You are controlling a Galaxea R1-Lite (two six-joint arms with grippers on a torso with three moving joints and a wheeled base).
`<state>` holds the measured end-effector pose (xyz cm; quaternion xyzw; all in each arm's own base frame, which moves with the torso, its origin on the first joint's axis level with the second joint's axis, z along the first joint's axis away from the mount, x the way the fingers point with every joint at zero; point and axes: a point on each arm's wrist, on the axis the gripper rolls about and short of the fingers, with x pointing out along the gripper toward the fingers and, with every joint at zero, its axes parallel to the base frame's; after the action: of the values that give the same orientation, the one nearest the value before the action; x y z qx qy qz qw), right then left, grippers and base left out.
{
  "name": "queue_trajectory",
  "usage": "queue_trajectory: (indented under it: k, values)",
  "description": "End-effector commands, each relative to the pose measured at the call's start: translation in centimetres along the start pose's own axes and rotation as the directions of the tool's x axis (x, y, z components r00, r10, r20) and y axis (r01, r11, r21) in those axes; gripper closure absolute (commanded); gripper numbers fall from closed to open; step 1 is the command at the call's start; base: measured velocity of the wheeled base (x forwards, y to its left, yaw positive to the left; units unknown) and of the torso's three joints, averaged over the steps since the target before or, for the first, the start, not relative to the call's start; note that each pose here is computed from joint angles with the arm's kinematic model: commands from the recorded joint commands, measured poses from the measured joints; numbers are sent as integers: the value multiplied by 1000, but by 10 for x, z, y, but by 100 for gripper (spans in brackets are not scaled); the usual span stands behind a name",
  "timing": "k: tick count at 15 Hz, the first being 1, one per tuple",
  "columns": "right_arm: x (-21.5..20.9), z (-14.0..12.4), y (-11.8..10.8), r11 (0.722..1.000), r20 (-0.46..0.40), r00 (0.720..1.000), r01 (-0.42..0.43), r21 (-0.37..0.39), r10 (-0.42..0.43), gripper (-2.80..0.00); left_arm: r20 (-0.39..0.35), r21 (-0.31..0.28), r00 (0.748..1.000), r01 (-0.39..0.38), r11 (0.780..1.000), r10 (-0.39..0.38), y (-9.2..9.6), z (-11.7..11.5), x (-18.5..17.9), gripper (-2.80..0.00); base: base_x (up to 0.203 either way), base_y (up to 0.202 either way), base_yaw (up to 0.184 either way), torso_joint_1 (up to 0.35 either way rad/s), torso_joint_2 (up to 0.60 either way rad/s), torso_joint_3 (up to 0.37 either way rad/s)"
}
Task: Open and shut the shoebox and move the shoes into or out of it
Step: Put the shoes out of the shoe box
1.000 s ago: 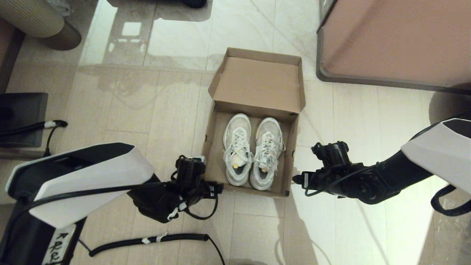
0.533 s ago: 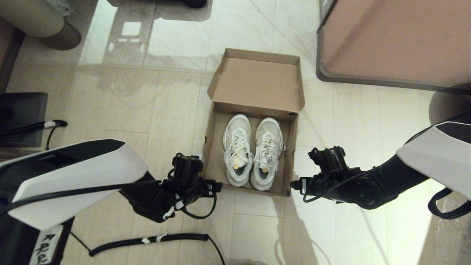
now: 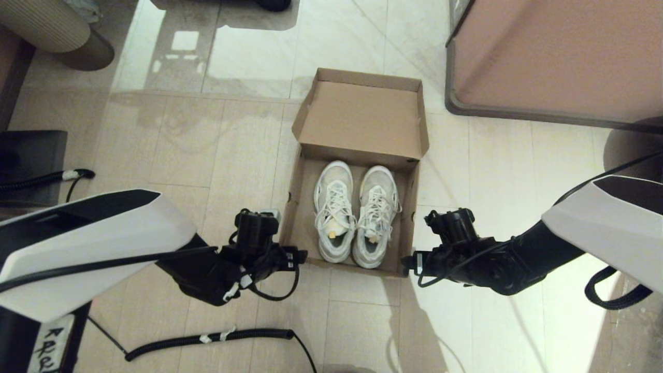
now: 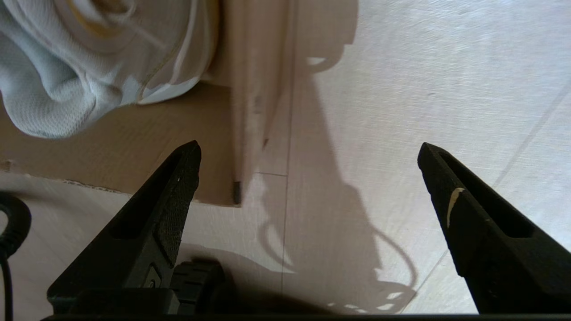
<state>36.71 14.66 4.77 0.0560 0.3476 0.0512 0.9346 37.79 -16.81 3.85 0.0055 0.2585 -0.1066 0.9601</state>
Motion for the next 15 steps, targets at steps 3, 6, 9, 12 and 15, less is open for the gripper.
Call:
queue_trajectory:
  k: [3,6,9,12,15]
  values:
    - [19,-14,2,998,-24,998,61,-27,-62,-280,4,-2,1000,-18,1000,18,7,-5,30,-280,0,0,0,0,0,0]
    - [25,-19,-4,994,-31,993,109,-33,-110,-280,18,-1,1000,-8,1000,8,3,-4,40,-280,0,0,0,0,0,0]
    - [25,-20,-12,992,-42,991,127,-25,-128,-280,-2,21,1000,24,999,-24,-13,-10,32,-280,0,0,0,0,0,0]
    - [24,-28,-21,987,-69,985,159,-23,-160,-280,-34,44,998,55,998,-54,-28,-23,24,-280,0,0,0,0,0,0]
    - [16,-35,-29,984,-97,979,177,-22,-179,-280,-53,58,996,75,996,-72,-38,-29,15,-280,0,0,0,0,0,0]
